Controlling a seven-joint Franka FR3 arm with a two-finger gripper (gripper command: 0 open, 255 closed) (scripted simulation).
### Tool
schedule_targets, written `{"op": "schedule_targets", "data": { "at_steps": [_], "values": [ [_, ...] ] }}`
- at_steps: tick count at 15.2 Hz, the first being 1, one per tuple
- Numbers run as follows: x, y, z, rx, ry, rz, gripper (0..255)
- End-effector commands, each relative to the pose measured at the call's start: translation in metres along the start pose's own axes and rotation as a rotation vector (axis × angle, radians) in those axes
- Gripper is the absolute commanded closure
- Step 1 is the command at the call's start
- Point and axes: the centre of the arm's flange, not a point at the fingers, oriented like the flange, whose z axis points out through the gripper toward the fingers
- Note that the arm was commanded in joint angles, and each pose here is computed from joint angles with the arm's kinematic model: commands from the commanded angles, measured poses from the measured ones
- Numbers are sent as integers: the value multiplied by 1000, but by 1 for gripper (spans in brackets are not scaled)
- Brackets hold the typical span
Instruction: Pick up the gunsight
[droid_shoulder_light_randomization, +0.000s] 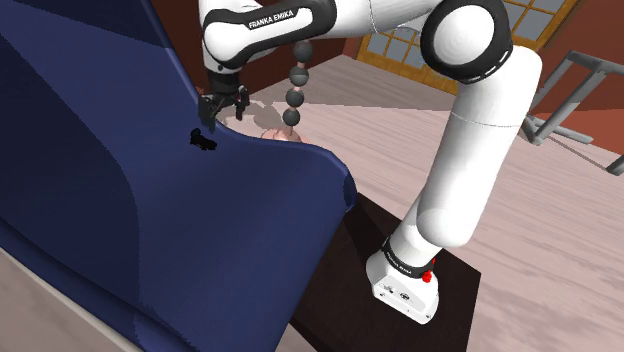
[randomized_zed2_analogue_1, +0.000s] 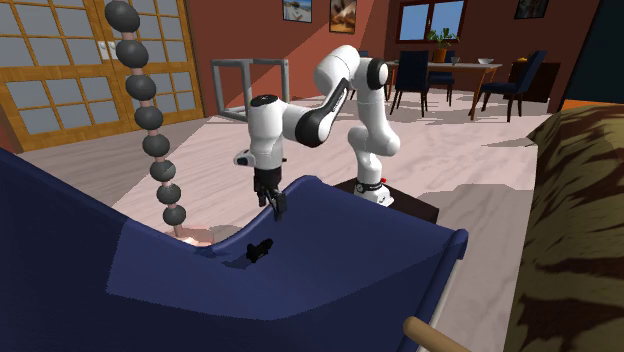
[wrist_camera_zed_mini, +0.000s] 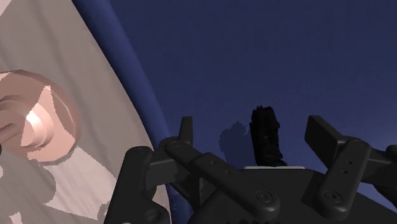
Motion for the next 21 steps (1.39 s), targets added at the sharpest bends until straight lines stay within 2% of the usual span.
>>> {"op": "schedule_targets", "data": {
  "at_steps": [1,5,14,15,21],
  "values": [
    [21,-13,13,7,-1,-5,0],
    [59,-36,35,18,-6,-15,0],
    [59,-38,75,18,-6,-15,0],
    [58,-39,75,18,-6,-15,255],
    [58,-38,75,18,-6,-15,255]
  ]
}}
